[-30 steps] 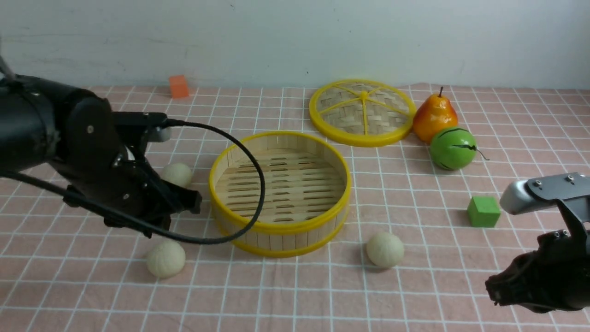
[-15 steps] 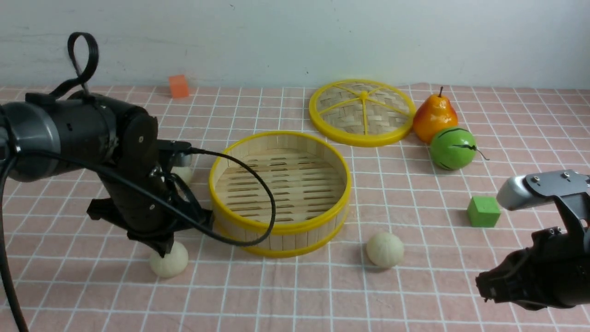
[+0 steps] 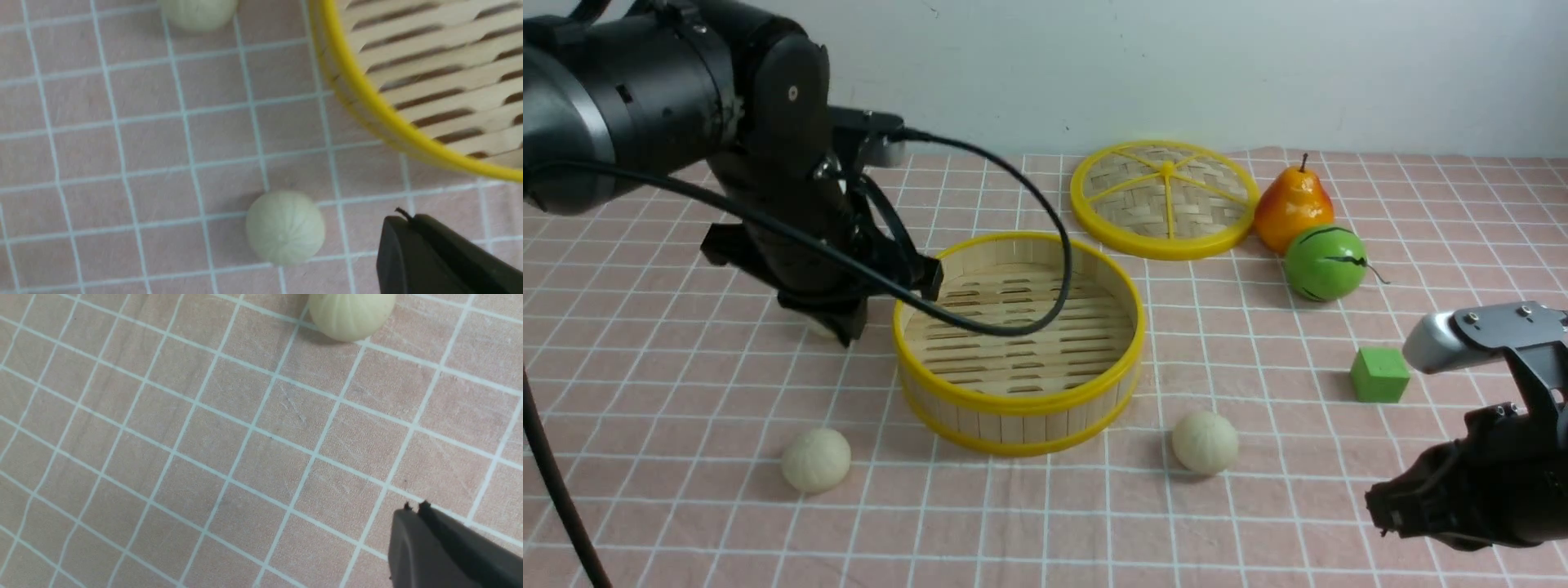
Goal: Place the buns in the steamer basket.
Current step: Use the left arm to grab a steamed stuffed bun
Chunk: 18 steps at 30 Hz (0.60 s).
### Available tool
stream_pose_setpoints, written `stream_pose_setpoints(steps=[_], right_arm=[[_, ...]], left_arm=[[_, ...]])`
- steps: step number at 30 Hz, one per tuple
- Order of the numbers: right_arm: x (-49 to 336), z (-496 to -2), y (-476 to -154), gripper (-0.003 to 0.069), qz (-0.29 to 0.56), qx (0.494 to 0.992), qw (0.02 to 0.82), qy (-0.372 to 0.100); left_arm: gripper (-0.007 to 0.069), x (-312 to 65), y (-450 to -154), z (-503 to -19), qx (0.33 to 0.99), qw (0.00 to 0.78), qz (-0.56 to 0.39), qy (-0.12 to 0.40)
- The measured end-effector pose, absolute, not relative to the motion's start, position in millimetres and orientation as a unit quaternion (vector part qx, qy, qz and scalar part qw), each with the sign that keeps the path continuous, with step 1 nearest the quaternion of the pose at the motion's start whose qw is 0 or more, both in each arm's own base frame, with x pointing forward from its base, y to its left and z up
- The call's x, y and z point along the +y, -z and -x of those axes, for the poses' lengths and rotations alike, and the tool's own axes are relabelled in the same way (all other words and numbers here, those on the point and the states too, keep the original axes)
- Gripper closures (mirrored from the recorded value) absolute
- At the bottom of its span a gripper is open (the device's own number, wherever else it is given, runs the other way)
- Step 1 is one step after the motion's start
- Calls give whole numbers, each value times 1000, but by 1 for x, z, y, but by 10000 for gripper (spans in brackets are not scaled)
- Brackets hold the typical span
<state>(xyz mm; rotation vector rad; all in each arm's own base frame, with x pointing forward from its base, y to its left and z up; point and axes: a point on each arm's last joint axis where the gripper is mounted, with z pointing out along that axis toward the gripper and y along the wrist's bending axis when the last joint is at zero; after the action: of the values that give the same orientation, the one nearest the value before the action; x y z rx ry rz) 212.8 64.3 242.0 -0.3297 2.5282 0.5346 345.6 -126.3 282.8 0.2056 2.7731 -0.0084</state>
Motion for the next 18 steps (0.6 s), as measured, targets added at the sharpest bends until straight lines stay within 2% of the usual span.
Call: stream_pose_setpoints(steps=[2, 5, 8, 12, 15, 18], right_arm=[[64, -213, -242, 648, 122, 936, 265, -198], [65, -212, -242, 647, 120, 936, 263, -201], [65, -213, -242, 647, 116, 935, 264, -207], [66, -213, -243, 647, 114, 935, 264, -209], [66, -213, -243, 647, 114, 935, 264, -209], [66, -213, -243, 646, 114, 935, 264, -209]], left_arm=[[570, -119, -270, -345, 985, 159, -61, -3], [408, -103, -247, -344, 990, 137, -36, -8], [316, -95, -234, -344, 990, 138, -22, -8], [317, -94, -219, -347, 992, 121, -18, -10], [412, -98, -194, -353, 996, 92, -11, -8], [468, -99, -186, -355, 996, 86, -10, -6]])
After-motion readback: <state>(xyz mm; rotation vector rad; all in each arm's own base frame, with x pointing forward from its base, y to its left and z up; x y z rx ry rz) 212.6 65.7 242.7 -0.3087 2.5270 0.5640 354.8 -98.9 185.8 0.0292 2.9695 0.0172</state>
